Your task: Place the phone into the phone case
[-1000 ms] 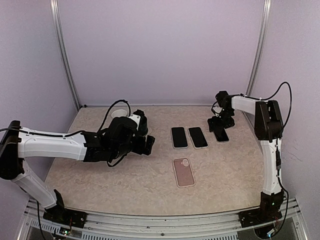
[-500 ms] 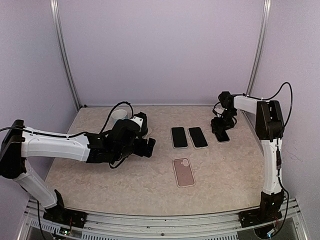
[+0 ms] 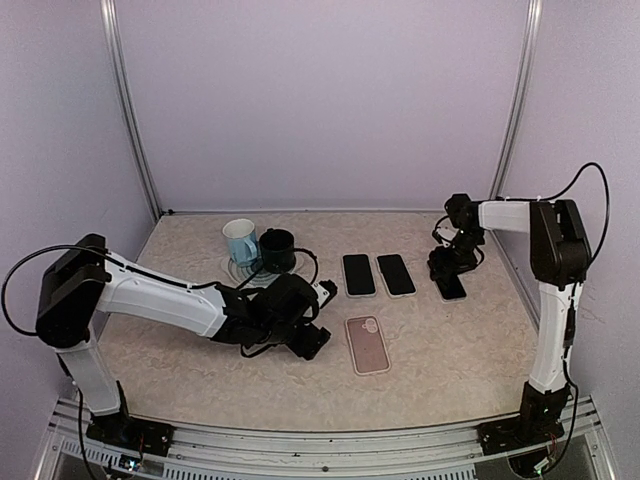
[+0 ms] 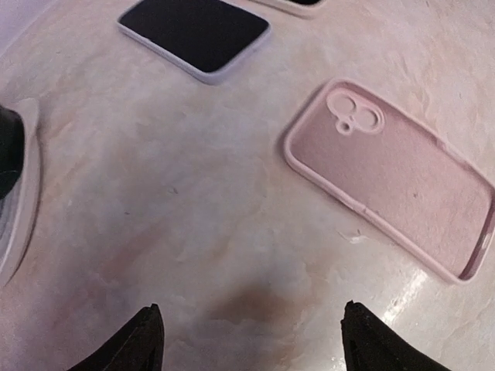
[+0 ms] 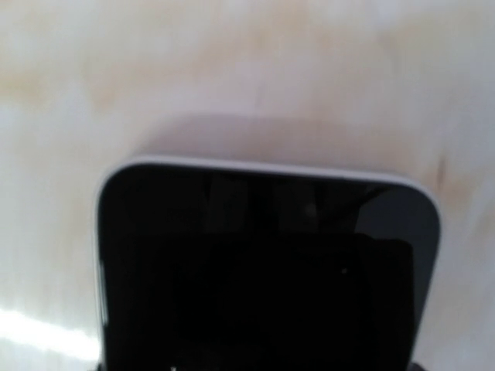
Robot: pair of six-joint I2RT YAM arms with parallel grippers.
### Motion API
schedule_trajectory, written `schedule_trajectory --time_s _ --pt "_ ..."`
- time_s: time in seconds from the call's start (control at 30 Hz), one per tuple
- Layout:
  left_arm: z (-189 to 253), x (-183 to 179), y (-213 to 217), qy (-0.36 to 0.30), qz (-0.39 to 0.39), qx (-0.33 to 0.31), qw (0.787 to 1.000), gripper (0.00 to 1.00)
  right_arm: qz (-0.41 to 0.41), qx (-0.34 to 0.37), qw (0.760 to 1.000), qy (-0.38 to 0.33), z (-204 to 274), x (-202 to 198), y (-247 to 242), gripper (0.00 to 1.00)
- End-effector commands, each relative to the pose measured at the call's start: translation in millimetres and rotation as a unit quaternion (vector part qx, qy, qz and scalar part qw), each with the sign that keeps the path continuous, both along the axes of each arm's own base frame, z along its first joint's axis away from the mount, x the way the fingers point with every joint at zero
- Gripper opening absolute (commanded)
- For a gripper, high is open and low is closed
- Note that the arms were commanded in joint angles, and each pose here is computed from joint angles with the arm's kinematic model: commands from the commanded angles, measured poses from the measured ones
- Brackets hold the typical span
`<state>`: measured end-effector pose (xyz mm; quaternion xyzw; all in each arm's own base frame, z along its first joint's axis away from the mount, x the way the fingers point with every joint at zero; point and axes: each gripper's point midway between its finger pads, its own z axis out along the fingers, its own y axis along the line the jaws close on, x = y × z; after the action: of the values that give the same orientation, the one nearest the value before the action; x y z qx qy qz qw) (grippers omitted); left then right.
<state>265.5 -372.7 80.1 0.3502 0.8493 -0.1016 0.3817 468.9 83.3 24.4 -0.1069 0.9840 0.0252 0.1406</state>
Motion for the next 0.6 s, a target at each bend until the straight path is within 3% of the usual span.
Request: schedule_trajectory --time_s 0.0,0.27,0.57 --pt "-27.6 -35.2 -31.5 0.046 -0.102 0.025 0.993 0.73 -0.014 0.029 0.998 -0.049 28.5 -5.7 7.7 0.61" --pt "-45.7 -74.9 -68.8 0.094 -0.213 0.011 0.972 0.54 -0.021 0.048 0.993 -0.105 56.2 -21.6 18.9 0.6" --pt "-57.9 -77.6 -104.7 0.107 -0.265 0.001 0.958 0.53 -0.016 0.039 0.988 -0.149 76.9 -42.8 40.6 0.59"
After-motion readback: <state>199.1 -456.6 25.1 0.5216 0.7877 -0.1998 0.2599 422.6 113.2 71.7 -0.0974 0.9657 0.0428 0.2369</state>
